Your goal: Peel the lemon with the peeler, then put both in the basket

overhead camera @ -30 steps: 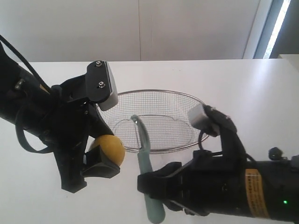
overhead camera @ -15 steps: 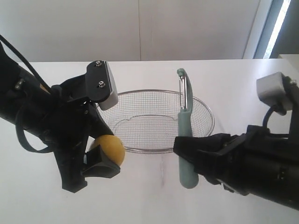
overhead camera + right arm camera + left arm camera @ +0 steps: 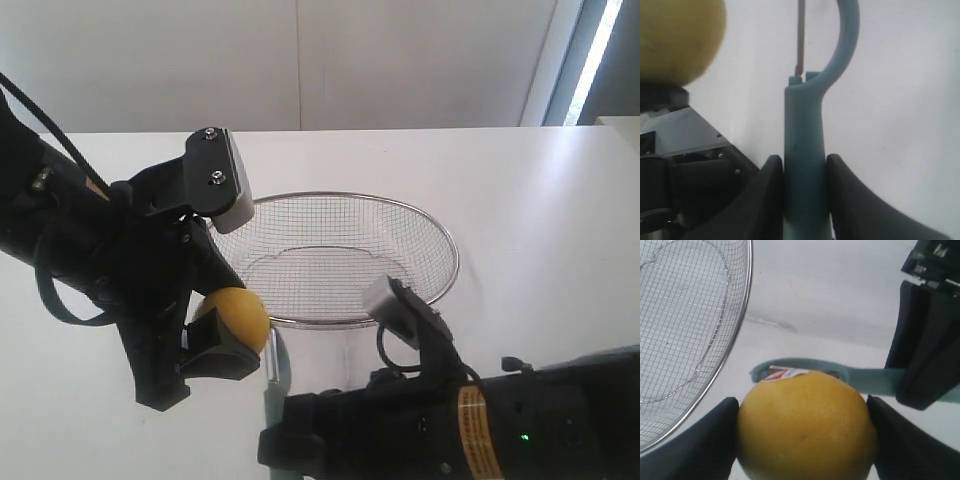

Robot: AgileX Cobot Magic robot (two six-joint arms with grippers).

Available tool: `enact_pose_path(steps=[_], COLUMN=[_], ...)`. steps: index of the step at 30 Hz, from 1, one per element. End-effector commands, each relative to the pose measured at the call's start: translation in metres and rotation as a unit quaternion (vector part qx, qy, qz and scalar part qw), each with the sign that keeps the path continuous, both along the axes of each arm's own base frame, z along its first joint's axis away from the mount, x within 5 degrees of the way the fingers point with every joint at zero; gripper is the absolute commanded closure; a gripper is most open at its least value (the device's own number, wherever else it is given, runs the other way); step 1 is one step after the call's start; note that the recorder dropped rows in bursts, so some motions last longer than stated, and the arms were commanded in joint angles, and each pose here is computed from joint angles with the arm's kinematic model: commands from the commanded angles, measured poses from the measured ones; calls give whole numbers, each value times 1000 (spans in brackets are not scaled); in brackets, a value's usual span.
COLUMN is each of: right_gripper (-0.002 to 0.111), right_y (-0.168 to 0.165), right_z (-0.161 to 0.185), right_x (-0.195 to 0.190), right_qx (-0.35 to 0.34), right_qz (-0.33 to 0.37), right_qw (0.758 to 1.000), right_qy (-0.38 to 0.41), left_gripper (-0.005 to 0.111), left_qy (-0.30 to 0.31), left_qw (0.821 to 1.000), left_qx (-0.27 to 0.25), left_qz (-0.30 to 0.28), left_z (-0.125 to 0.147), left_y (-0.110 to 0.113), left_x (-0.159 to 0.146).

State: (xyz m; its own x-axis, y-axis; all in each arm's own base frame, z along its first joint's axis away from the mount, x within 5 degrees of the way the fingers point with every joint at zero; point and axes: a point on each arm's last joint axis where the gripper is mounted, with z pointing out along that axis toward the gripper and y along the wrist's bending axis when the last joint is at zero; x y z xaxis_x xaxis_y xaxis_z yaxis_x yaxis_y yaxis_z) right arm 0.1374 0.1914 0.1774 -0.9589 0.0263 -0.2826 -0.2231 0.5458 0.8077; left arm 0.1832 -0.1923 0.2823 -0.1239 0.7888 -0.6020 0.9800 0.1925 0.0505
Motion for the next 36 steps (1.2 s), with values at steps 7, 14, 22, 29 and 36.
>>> enact_pose_path(steps=[7,14,22,29,36], right_gripper=[108,108,108,108,108], right_y=[14,14,9,-1,-12], right_z=[5,5,12,24,42], right_x=[8,9,7,8,3], right_qx=[52,47,35,10,6], right_qz=[21,25,19,-11,-27], right_qw=[998,998,998,997,994], right_qy=[-16,-27,-51,-80,-110], left_gripper=[107,107,107,107,107], left_qy=[8,8,8,8,8], left_qw=[1000,1000,1000,1000,1000], left_qx=[-10,-10,-10,-10,-10], left_qz=[5,5,5,5,5], left_z=[2,2,2,2,2], left_y=[1,1,1,1,1], left_x=[-3,-3,-3,-3,-3])
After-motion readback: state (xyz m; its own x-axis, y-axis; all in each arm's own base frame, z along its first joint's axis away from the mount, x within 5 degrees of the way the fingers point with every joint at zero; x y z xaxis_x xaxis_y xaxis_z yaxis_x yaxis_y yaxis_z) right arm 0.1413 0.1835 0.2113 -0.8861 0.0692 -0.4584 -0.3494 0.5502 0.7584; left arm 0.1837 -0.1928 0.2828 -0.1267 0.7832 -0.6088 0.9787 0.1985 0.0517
